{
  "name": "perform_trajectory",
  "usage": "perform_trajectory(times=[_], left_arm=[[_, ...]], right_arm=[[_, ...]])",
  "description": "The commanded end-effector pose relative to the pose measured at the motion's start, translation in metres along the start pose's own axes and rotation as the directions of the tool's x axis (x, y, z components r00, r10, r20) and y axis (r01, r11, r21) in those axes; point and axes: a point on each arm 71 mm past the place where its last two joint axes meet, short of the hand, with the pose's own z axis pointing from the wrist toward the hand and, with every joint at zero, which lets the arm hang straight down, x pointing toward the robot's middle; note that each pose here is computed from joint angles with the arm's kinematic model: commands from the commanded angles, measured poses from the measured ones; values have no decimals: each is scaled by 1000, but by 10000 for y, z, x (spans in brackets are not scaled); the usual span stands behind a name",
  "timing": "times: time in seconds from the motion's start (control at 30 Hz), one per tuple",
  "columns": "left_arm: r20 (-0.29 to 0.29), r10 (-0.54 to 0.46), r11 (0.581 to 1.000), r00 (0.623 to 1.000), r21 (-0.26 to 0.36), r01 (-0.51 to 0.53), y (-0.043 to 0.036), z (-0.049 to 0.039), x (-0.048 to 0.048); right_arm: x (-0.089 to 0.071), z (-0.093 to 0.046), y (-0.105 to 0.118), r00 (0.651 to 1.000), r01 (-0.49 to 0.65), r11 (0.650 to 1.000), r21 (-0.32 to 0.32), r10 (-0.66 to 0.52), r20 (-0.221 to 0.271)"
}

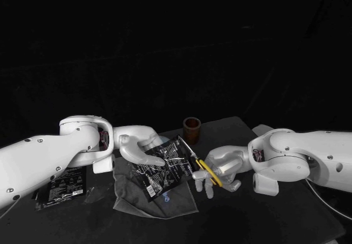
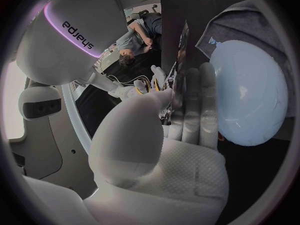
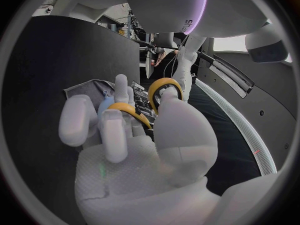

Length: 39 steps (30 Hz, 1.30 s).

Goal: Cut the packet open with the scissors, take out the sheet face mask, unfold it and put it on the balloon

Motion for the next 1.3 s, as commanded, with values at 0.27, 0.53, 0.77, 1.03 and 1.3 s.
perform_trajectory(times=[0.27,0.53,0.77,1.03,1.3], left_arm=[[55,12,1000,998,21,-13,19,-41,-63],[88,19,999,996,34,-22,18,-65,-85],[106,17,998,994,54,-23,-9,-87,-83],[100,15,998,995,65,-22,-37,-97,-62],[91,13,998,996,65,-19,-43,-104,-48]], right_arm=[[102,-53,-23,998,1,1000,6,-1,-57],[172,-16,-82,996,-7,1000,19,9,-88],[165,4,-119,996,-12,1000,28,14,-90],[128,-1,-146,997,-9,999,32,12,-75],[132,-18,-130,998,0,1000,23,1,-70]])
